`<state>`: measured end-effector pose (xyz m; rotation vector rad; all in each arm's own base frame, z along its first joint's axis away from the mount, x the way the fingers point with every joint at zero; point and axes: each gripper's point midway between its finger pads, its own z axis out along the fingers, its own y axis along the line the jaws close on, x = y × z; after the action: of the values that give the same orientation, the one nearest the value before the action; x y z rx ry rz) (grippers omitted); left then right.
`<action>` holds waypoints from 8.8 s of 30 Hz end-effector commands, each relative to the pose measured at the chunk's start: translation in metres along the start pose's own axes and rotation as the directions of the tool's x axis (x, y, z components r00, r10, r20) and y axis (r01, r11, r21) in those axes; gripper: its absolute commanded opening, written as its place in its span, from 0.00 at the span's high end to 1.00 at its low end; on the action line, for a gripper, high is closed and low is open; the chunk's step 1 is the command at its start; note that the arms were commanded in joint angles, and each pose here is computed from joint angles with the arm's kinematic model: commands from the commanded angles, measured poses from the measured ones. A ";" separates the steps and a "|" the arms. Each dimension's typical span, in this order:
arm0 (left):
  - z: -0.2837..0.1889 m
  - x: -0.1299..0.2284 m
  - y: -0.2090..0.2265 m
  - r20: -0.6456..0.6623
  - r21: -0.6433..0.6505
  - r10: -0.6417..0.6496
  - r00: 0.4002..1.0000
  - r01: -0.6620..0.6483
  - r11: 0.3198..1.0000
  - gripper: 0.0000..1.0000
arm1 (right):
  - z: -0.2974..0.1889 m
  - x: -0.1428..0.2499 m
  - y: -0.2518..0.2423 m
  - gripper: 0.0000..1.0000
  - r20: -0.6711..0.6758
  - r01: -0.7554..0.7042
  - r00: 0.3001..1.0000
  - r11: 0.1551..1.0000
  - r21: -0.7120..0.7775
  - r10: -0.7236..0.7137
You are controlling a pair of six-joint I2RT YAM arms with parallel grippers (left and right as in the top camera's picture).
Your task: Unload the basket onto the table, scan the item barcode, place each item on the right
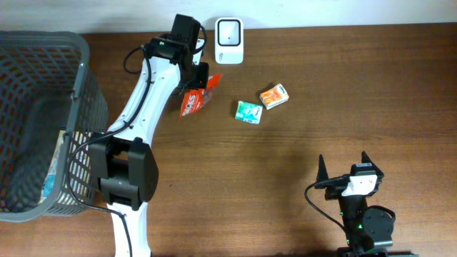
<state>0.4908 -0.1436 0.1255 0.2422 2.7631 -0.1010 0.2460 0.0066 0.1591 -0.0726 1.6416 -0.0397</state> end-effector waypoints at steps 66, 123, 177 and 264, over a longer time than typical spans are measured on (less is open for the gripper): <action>-0.015 0.288 0.310 -0.353 -0.427 -0.831 0.430 0.716 0.552 0.68 | 0.000 0.003 0.000 0.02 -0.005 0.004 1.000 1.000 0.000 -0.004; -0.034 0.022 0.016 -0.188 0.001 -0.164 0.968 0.167 0.986 0.98 | 0.000 0.003 0.000 0.02 -0.005 0.004 1.000 1.000 0.000 -0.004; -0.037 0.030 -0.097 -0.212 0.186 0.128 0.969 -0.089 0.979 0.01 | 0.000 0.003 0.000 0.02 -0.005 0.004 1.000 1.000 0.000 -0.004; -0.220 -0.027 0.216 0.328 0.031 -0.499 0.802 0.519 0.854 0.01 | 0.228 0.080 0.204 0.23 -0.619 -0.276 0.774 0.809 -0.519 -0.133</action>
<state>0.4784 0.0869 0.3276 -0.5228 2.4265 -0.1705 0.4667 0.2013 0.0504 -0.5394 2.2719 0.5238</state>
